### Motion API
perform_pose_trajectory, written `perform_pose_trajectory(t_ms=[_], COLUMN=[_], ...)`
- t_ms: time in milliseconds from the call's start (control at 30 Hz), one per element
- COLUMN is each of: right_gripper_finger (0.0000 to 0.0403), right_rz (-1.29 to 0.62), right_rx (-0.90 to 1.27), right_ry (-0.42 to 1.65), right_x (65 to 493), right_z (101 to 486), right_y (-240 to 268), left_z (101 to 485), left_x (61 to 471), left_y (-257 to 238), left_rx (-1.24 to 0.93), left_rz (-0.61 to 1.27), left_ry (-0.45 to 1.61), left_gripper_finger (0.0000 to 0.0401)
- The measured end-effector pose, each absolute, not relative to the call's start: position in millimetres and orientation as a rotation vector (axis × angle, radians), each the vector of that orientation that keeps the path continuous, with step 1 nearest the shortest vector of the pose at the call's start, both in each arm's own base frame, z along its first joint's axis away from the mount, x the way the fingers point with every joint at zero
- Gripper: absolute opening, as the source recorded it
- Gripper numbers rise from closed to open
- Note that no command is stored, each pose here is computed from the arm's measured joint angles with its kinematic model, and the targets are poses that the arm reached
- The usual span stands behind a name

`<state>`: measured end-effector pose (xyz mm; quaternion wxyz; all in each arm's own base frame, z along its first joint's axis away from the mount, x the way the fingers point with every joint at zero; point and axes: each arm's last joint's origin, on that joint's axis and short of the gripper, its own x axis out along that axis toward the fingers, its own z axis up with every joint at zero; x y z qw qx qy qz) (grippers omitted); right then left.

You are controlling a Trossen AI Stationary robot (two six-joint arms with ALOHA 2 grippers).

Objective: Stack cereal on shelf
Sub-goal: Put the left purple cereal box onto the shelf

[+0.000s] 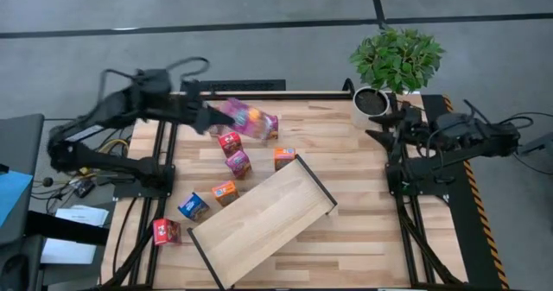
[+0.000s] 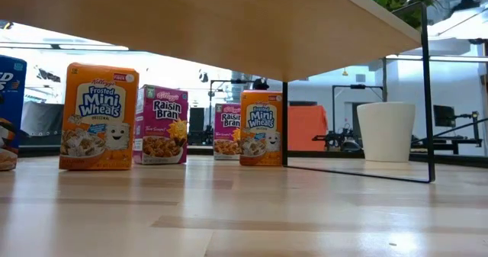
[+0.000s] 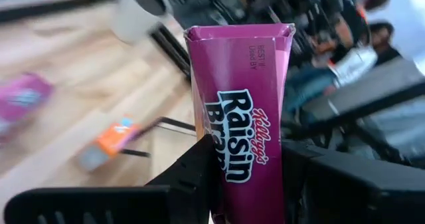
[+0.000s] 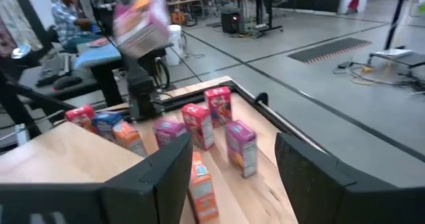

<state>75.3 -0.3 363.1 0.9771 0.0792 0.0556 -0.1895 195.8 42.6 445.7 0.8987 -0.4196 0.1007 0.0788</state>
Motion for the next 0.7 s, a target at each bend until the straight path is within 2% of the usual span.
perform_pose_trajectory(t_ms=[200,333,700], right_gripper_finger=[0.0244,0.0244,0.0244], right_rz=[-0.416,-0.42,-0.42], right_rx=[0.142,0.132,0.127], right_ry=[0.138,0.163,0.179], right_x=[66.8,66.5,66.3], right_z=[367.3,365.4,363.8], right_y=[-2.8,-3.0,-2.9], left_z=[424.9,416.7,441.1], left_x=[253.3,277.8,325.2], left_y=[29.3,18.7,-3.0], left_rx=[-0.831,-0.761,-0.509], left_rz=[0.078,0.061,0.289], left_ry=[0.283,0.384,0.731], left_gripper_finger=[0.0089,0.0089,0.0089])
